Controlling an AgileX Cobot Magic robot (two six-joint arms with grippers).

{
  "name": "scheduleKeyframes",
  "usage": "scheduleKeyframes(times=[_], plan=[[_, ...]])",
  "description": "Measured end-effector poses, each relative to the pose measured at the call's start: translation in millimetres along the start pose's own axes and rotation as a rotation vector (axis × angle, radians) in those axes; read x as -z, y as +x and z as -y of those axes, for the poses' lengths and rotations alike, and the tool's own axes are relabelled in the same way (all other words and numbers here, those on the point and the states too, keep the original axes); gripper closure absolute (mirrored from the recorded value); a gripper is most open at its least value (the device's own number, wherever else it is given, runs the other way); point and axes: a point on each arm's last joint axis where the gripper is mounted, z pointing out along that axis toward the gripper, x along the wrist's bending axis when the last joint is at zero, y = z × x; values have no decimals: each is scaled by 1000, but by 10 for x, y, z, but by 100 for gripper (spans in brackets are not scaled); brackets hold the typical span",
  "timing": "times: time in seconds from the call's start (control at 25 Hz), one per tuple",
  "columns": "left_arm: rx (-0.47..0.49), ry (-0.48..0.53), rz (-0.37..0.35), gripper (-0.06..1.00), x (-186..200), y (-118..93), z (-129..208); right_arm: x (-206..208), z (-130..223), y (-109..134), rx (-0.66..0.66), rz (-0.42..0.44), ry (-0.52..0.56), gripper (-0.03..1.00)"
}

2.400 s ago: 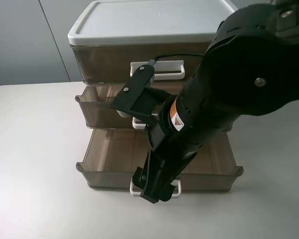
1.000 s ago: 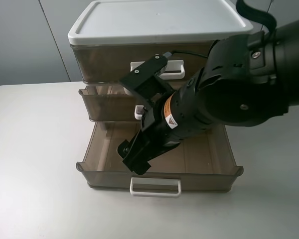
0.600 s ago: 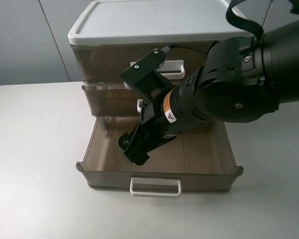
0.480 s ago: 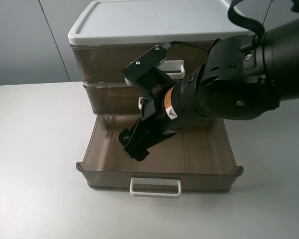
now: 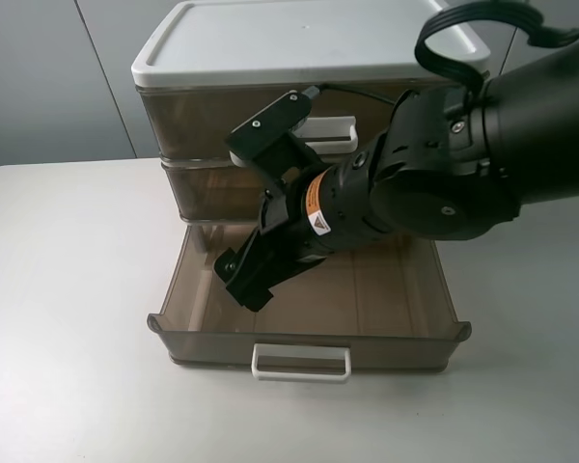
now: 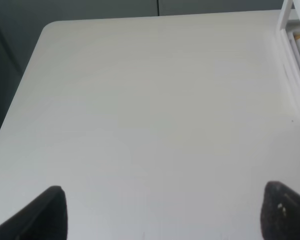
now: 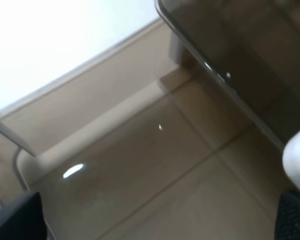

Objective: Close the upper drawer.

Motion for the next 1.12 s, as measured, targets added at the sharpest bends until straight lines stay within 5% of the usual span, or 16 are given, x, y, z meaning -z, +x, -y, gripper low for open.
scheduleKeyframes(times=[0.4, 1.12], plan=[[0, 0, 0, 20, 0, 0, 0, 1, -84, 8, 19, -30, -92, 27], [0, 0, 0, 20, 0, 0, 0, 494, -100, 162, -45, -56, -33, 27]])
